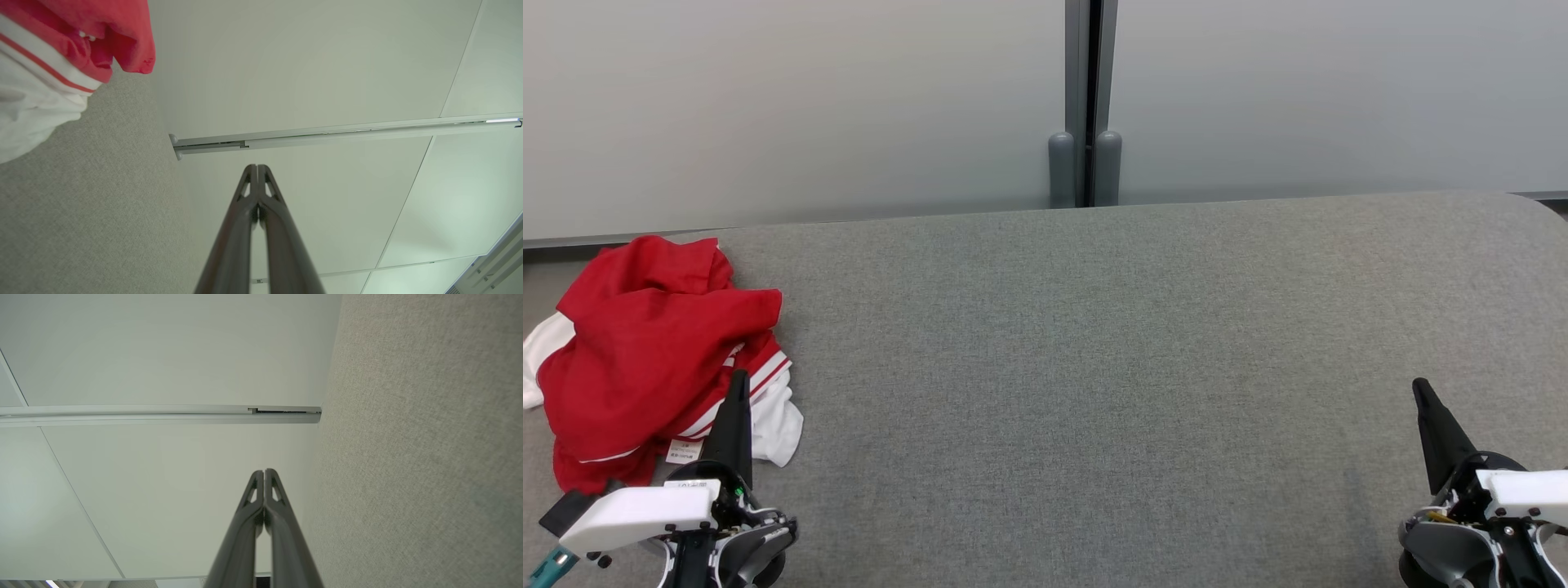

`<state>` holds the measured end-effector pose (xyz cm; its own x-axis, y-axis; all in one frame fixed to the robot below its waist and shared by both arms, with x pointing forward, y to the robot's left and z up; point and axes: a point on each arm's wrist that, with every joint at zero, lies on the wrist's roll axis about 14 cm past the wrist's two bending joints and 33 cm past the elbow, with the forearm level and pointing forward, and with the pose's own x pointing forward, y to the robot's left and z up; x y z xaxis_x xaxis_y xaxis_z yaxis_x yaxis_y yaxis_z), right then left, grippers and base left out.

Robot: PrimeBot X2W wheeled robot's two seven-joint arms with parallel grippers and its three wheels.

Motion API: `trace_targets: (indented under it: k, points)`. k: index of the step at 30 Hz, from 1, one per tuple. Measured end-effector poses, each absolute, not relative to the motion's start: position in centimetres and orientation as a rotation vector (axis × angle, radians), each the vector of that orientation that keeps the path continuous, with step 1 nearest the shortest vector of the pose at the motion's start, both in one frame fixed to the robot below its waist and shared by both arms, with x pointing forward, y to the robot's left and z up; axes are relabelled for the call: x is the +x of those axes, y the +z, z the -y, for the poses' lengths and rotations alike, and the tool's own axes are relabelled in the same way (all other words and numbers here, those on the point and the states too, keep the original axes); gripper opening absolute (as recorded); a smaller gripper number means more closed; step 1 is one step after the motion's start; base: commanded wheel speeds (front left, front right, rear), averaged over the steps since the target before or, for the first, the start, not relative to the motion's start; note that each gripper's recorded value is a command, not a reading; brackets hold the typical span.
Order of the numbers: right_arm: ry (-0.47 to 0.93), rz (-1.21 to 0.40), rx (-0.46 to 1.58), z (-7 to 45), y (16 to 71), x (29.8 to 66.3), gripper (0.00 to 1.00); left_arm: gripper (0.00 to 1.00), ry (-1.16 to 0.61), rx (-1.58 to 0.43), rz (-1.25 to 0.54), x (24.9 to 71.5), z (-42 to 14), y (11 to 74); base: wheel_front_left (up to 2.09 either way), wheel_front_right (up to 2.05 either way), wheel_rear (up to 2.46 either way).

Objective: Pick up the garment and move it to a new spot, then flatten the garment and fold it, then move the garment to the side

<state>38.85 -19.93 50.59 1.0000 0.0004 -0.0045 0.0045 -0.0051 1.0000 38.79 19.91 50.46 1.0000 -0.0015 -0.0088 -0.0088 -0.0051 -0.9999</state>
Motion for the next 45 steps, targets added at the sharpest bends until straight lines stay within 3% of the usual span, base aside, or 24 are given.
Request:
trace_targets:
  k: [45]
  points:
    - [-0.003, -0.004, 1.576, 19.93, 50.59, 38.85, 0.0, 0.0, 0.006, -1.576, -0.008, 38.79, -19.91, 50.46, 0.0, 0.0, 0.0]
